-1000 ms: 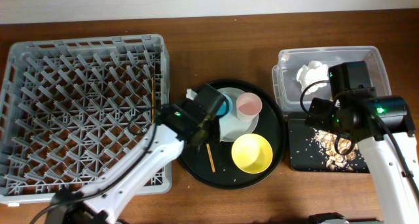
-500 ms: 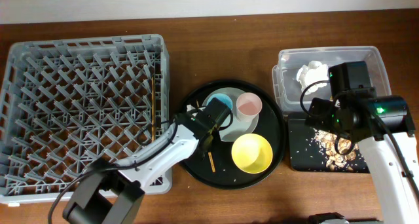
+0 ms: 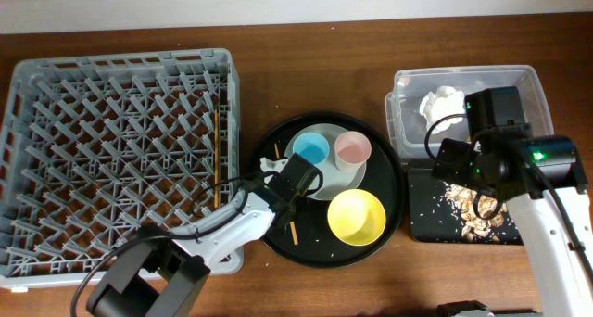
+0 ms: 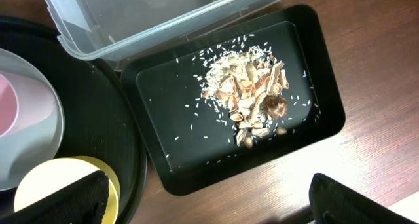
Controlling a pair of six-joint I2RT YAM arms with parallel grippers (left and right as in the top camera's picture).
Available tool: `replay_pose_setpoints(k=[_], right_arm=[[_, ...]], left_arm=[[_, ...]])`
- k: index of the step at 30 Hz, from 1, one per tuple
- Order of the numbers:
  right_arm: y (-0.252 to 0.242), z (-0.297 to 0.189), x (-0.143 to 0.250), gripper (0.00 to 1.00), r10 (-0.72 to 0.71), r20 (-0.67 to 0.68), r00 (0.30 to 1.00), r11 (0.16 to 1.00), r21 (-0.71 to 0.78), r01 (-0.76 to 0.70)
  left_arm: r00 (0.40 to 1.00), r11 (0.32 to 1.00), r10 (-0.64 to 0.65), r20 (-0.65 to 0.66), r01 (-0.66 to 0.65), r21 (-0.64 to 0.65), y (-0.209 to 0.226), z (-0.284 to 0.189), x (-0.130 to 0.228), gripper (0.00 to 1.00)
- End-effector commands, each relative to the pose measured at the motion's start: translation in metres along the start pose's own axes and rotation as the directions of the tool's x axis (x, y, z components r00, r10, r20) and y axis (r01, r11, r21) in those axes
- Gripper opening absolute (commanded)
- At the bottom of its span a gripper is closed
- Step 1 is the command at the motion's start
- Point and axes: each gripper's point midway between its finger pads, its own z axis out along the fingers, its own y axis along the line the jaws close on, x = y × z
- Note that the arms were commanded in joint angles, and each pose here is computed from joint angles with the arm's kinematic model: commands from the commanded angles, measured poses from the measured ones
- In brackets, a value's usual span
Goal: Sort waste into correct bins and load items into the dishwasher rack
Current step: 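Grasp the second chopstick with the left gripper and place it in the rack, then lift the blue cup off the plate with the right gripper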
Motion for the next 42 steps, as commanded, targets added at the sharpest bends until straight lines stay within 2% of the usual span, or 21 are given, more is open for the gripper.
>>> replay_pose_setpoints(k=[1,4,7,11,14,16,20,22,29,32,35,37,39,42], right_arm=[[-0.001,-0.003,-0.003,0.99,0.01,0.01,1.0,1.0,-0.001,-0.01],[-0.001,-0.003,-0.003,0.98,0.01,0.01,1.0,1.0,-0.001,-0.01],[-0.001,-0.003,-0.003,0.99,0.01,0.01,1.0,1.0,-0.001,-0.01],[-0.001,-0.003,-0.003,0.99,0.01,0.01,1.0,1.0,-0.001,-0.01],[-0.001,-0.003,-0.003,0.99,0.01,0.01,1.0,1.0,-0.001,-0.01],[-0.001,-0.003,-0.003,0.99,0.01,0.01,1.0,1.0,-0.001,-0.01],[-0.001,-0.003,-0.003,0.99,0.01,0.01,1.0,1.0,-0.001,-0.01],[-0.001,-0.003,-0.003,0.99,0.01,0.01,1.0,1.0,-0.001,-0.01],[-0.001,-0.003,-0.003,0.99,0.01,0.01,1.0,1.0,-0.001,-0.01],[-0.001,-0.003,-0.003,0.99,0.01,0.01,1.0,1.0,-0.001,-0.01],[-0.001,-0.003,-0.003,0.99,0.01,0.01,1.0,1.0,-0.001,-0.01],[-0.001,-0.003,-0.003,0.99,0.01,0.01,1.0,1.0,-0.001,-0.01],[-0.001,-0.003,-0.003,0.99,0.01,0.01,1.0,1.0,-0.001,-0.01],[-0.001,-0.003,-0.003,0.99,0.01,0.01,1.0,1.0,-0.001,-0.01]], left_arm=[[0.999,0.999,-0.001,-0.033,0.0,-0.033,0.011,0.009,0.012,0.01],[1.0,0.999,0.011,-0.017,-0.012,-0.042,0.013,0.004,0.008,0.01],[0.995,0.998,0.061,0.084,-0.059,-0.03,0.005,-0.032,-0.019,0.01],[0.94,0.985,0.16,0.3,-0.171,0.012,-0.015,-0.126,-0.08,0.01],[0.901,0.975,0.216,0.376,-0.218,-0.037,0.007,-0.17,-0.126,0.01],[0.906,0.979,0.201,0.371,-0.188,-0.073,0.036,-0.171,-0.142,0.01],[0.935,0.979,0.182,0.304,-0.2,0.029,0.07,-0.162,-0.157,0.01],[0.954,0.99,0.134,0.269,-0.142,0.009,0.093,-0.151,-0.161,0.01],[0.99,0.993,0.113,0.09,-0.111,-0.031,0.108,-0.093,-0.147,0.01],[0.991,0.993,0.113,0.07,-0.11,-0.036,0.109,-0.085,-0.145,0.01],[0.992,0.993,0.111,0.063,-0.108,-0.037,0.11,-0.085,-0.144,0.12],[0.993,0.994,0.11,0.046,-0.109,-0.03,0.11,-0.085,-0.14,0.29],[0.993,0.994,0.11,0.04,-0.109,-0.032,0.111,-0.085,-0.138,0.39],[0.992,0.994,0.11,0.053,-0.109,-0.028,0.109,-0.092,-0.142,0.4]])
